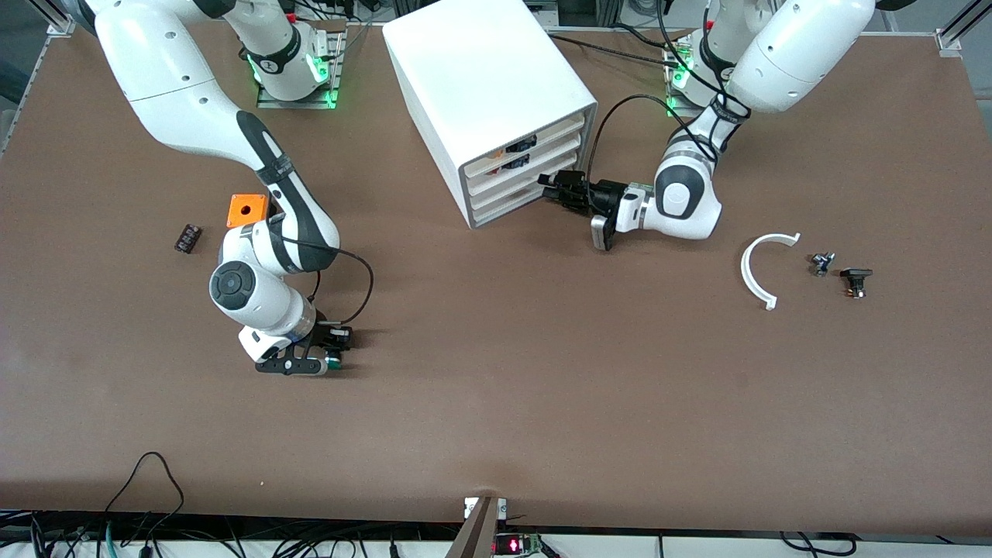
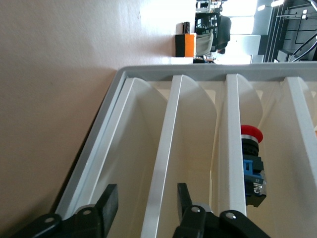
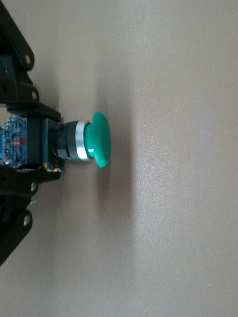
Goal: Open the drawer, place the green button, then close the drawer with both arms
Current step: 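Grasp the green button with the right gripper while the left gripper grips the drawer, then pull the drawer open with the left gripper while the right gripper lifts the button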
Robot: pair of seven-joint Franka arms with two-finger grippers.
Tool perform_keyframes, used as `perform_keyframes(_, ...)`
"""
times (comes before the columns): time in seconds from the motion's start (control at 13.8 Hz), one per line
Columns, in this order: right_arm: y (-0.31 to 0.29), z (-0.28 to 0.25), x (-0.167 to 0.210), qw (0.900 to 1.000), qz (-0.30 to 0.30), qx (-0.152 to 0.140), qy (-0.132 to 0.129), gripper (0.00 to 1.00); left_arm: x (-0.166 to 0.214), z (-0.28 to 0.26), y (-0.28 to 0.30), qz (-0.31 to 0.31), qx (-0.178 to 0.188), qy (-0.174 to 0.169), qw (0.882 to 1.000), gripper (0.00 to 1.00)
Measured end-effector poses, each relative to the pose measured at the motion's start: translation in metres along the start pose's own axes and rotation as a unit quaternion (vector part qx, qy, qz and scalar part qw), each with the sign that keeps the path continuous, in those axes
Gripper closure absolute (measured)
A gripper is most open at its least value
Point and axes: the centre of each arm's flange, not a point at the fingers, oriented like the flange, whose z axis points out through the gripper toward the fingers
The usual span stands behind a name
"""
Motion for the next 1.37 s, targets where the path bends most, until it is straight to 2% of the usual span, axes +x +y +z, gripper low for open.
perform_keyframes(0.22,0.000,-0.001,0.001,1.000,0.001,0.000,-0.002,0.59,-0.002,0.004,-0.002,-0.003,-0.003,-0.004,1.000,0.44)
perform_keyframes(0.36,-0.001,-0.008,0.005,1.000,0.014,-0.006,-0.022,0.59,-0.006,0.012,0.002,-0.002,-0.013,-0.012,1.000,0.48)
perform_keyframes(0.43,-0.002,-0.015,0.009,0.999,0.025,-0.012,-0.040,0.59,-0.008,0.018,0.003,-0.003,-0.017,-0.018,1.000,0.56)
perform_keyframes(0.51,-0.004,-0.025,0.014,0.998,0.034,-0.017,-0.054,0.59,-0.011,0.023,0.002,-0.005,-0.019,-0.023,1.000,0.70)
perform_keyframes(0.58,-0.006,-0.037,0.020,0.997,0.044,-0.020,-0.063,0.59,-0.012,0.025,0.001,-0.007,-0.020,-0.024,0.999,0.74)
perform_keyframes(0.72,-0.014,-0.056,0.028,0.995,0.064,-0.024,-0.075,0.59,-0.013,0.025,-0.002,-0.010,-0.022,-0.024,0.999,0.76)
perform_keyframes(0.87,-0.038,-0.076,0.031,0.992,0.091,-0.031,-0.085,0.59,-0.013,0.025,-0.002,-0.007,-0.022,-0.023,0.999,0.90)
perform_keyframes(1.09,-0.076,-0.107,0.031,0.987,0.124,-0.039,-0.091,0.59,-0.009,0.019,-0.003,-0.003,-0.021,-0.016,1.000,0.90)
perform_keyframes(1.37,-0.109,-0.151,0.034,0.981,0.169,-0.043,-0.086,0.59,0.011,-0.009,-0.008,0.004,-0.013,0.012,1.000,0.90)
